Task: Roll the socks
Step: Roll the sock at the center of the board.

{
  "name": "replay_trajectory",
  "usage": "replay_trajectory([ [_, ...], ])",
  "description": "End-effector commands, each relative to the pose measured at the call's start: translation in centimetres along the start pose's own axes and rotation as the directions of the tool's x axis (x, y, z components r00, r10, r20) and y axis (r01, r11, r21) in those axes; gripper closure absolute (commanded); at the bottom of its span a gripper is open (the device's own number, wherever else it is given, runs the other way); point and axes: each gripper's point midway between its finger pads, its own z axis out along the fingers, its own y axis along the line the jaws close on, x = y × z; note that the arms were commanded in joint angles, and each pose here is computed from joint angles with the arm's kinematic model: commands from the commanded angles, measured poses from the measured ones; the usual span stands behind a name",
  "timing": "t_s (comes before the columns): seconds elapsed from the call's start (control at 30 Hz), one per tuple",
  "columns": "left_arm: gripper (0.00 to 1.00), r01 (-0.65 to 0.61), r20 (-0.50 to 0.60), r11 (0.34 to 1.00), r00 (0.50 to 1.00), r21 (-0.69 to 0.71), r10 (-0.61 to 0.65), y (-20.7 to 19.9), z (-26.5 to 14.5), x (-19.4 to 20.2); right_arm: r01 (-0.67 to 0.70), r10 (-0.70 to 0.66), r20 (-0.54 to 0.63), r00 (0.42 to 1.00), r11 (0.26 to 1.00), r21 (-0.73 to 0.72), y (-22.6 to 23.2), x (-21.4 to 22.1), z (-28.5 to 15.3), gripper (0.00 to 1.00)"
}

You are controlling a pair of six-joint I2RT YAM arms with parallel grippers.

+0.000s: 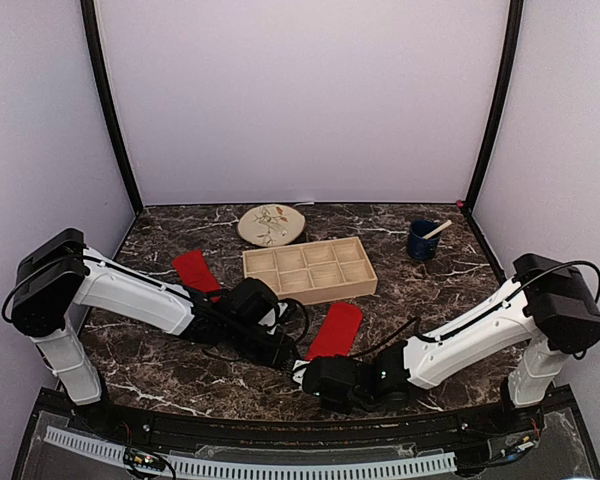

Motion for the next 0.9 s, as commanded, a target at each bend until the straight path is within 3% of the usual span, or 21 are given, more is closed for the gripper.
replay_trajectory([
  [0.0, 0.54, 0.071, 0.008, 0.997, 0.997, -0.038, -0.070, 2.1, -0.9, 0.9, -0.048, 0.042, -0.083, 0.996, 0.996, -0.080, 0.2, 2.7, 0.4, 0.93],
  [0.47, 0.55, 0.046, 0.104, 0.999, 0.993, 0.028, -0.049, 1.7, -2.0, 0.1, -0.230, 0.218, -0.075, 0.973, 0.935, -0.270, 0.0, 1.5, 0.0, 0.95],
  [0.63, 0.54, -0.004, 0.134, 0.998, 0.991, 0.060, -0.004, 1.2, -2.5, 0.0, -0.336, 0.326, -0.090, 0.941, 0.867, -0.369, -0.2, 0.8, -0.3, 0.95],
  [0.87, 0.55, -0.099, 0.161, 0.984, 0.984, 0.147, 0.075, -0.7, -3.0, -0.2, -0.473, 0.460, -0.165, 0.872, 0.708, -0.525, 0.0, 0.3, -0.5, 0.96],
])
